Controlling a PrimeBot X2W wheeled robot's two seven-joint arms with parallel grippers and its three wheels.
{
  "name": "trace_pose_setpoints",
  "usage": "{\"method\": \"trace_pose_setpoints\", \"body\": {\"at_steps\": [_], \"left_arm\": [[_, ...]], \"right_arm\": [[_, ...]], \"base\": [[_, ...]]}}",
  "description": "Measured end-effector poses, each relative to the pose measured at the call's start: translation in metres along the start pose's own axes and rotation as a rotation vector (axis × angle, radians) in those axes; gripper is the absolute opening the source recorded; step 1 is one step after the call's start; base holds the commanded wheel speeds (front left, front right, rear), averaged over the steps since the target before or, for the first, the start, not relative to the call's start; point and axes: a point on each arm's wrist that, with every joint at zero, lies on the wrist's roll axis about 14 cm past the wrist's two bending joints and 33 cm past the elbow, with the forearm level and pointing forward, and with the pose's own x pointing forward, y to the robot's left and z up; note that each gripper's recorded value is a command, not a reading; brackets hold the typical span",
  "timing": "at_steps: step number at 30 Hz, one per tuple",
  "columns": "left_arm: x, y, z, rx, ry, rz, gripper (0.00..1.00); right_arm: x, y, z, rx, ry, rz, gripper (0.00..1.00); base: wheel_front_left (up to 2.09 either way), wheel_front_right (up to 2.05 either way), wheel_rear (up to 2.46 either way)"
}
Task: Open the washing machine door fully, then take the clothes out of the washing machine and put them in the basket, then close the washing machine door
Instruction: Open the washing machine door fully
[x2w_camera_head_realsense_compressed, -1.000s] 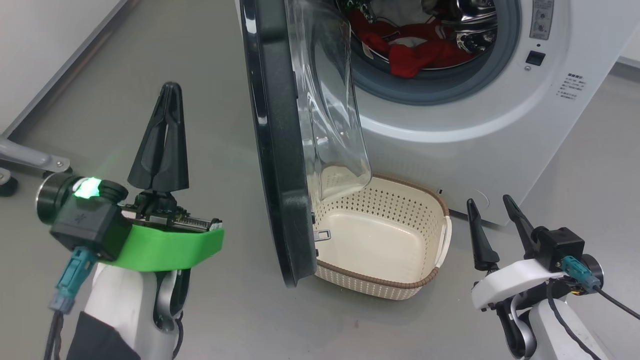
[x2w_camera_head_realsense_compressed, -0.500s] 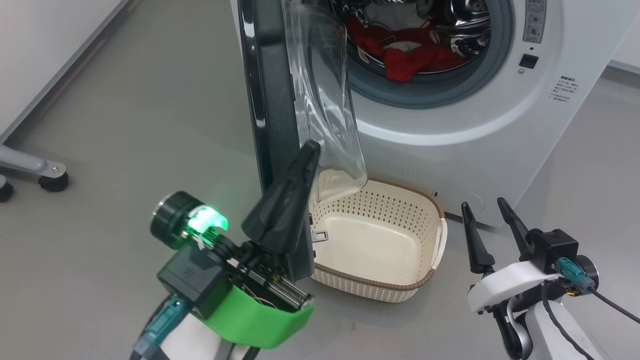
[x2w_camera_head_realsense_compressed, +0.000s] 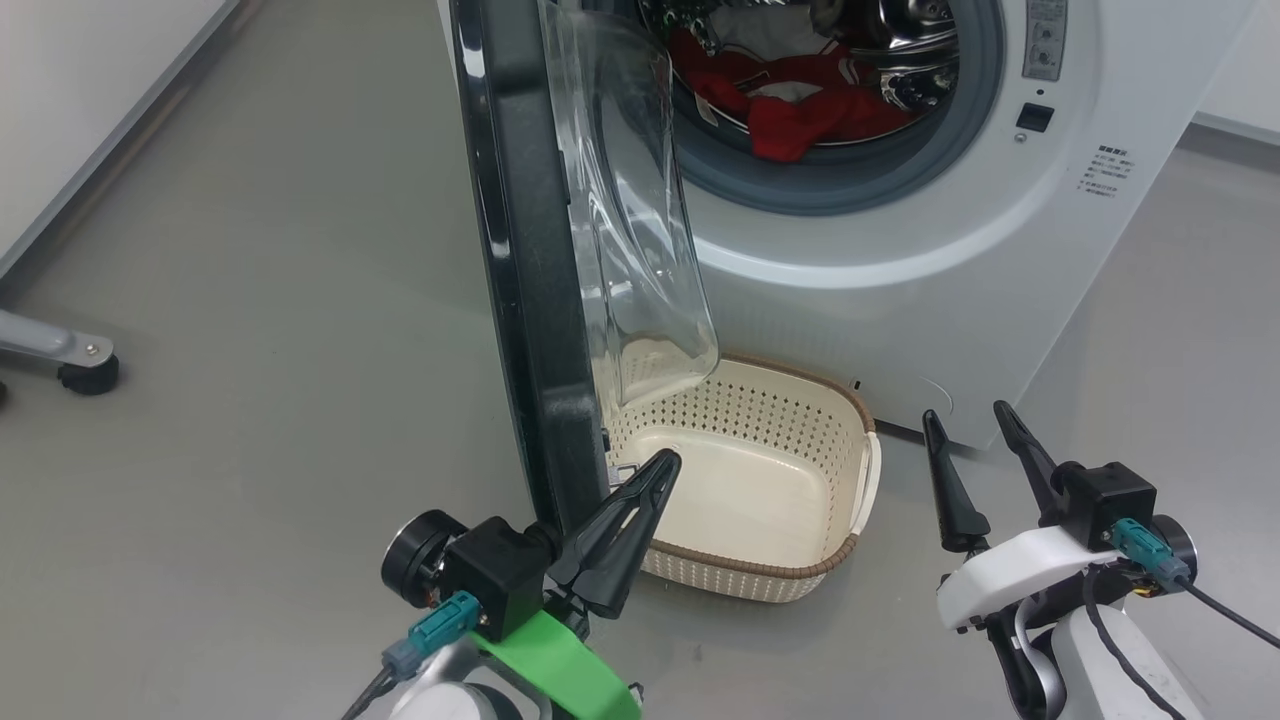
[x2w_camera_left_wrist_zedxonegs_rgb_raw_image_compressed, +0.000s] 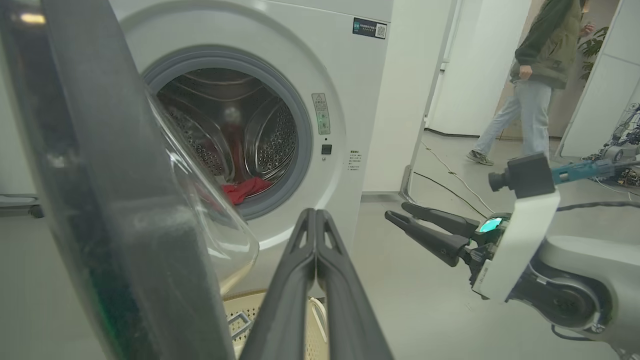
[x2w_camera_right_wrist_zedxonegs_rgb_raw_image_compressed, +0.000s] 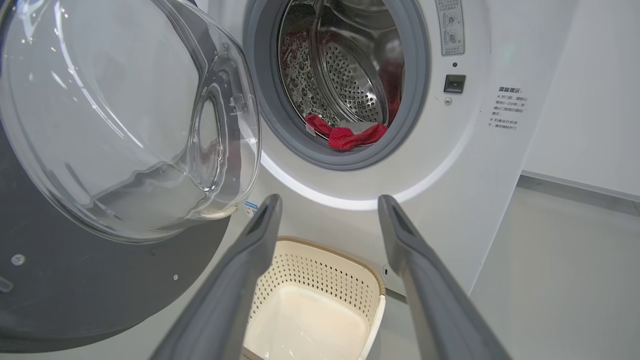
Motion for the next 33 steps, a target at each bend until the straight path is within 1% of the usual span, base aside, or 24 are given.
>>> {"method": "trace_pose_setpoints", "body": {"at_steps": [7, 22, 33], "left_arm": [[-0.003, 0.019, -0.015, -0.024, 0.051, 0.055, 0.00], [-0.006, 0.052, -0.023, -0.031, 0.071, 0.162, 0.00], [-0.006, 0.062, -0.021, -0.037, 0.045, 0.207, 0.00]], "right_arm": [[-0.001, -0.004, -0.003, 0.003, 0.005, -0.010, 1.00], [-0.001, -0.010, -0.010, 0.010, 0.024, -0.024, 1.00], [-0.001, -0.015, -0.013, 0.016, 0.030, -0.034, 1.00]], "base": [[0.00, 0.00, 0.00], [0.00, 0.00, 0.00], [0.00, 0.00, 0.00]]}}
